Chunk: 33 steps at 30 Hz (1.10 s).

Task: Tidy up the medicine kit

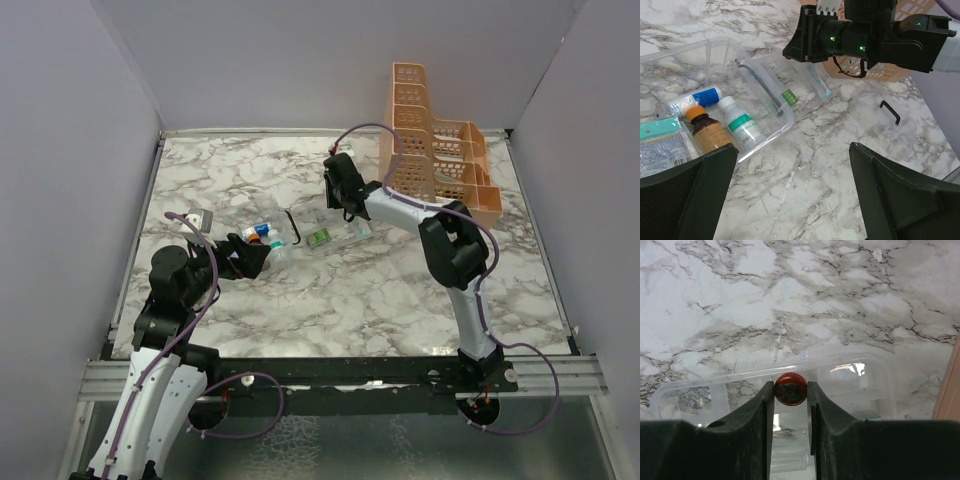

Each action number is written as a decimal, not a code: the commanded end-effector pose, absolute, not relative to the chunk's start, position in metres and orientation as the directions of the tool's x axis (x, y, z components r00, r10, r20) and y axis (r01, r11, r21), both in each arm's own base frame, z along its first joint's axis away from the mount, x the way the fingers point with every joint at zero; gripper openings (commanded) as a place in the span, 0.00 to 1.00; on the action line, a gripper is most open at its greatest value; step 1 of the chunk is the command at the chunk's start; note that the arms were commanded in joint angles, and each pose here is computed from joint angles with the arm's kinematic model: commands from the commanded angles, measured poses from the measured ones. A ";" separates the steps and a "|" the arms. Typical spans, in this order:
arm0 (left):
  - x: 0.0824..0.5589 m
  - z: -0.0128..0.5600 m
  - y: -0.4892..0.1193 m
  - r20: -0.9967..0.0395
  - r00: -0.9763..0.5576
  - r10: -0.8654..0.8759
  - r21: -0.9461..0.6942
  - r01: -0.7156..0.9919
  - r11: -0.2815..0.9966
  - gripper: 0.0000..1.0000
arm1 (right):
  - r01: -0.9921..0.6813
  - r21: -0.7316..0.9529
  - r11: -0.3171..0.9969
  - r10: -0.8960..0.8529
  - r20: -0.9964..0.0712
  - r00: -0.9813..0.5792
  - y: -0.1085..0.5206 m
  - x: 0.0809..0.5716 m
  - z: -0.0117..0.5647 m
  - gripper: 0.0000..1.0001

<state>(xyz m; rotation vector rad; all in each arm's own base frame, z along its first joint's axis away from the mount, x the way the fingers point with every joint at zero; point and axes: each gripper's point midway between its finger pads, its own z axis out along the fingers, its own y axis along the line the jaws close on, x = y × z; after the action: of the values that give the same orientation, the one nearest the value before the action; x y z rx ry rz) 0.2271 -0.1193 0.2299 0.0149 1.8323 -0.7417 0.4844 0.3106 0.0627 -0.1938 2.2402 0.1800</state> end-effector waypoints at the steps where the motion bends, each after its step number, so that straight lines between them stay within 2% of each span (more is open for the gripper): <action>1: 0.230 0.233 -0.118 -0.863 -0.378 -0.335 -0.470 0.361 0.805 0.99 | -0.232 0.062 0.971 -0.104 -0.762 -0.639 0.316 0.483 0.051 0.25; 11: 0.230 0.232 -0.118 -0.862 -0.381 -0.334 -0.471 0.359 0.806 0.99 | -0.230 0.060 0.971 -0.115 -0.728 -0.676 0.306 0.465 0.044 0.25; 24: 0.230 0.232 -0.118 -0.862 -0.380 -0.336 -0.472 0.358 0.806 0.99 | -0.190 0.028 0.981 -0.134 -0.606 -0.784 0.276 0.418 0.025 0.26; 33: 0.231 0.231 -0.118 -0.860 -0.383 -0.337 -0.473 0.355 0.806 0.99 | -0.182 0.041 0.982 -0.118 -0.617 -0.778 0.271 0.411 0.041 0.39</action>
<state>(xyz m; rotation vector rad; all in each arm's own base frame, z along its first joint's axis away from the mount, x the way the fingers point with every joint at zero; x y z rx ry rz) 0.2281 -0.1189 0.2285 0.0114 1.8382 -0.7398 0.4276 0.2781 0.0389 -0.2065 2.4226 0.1290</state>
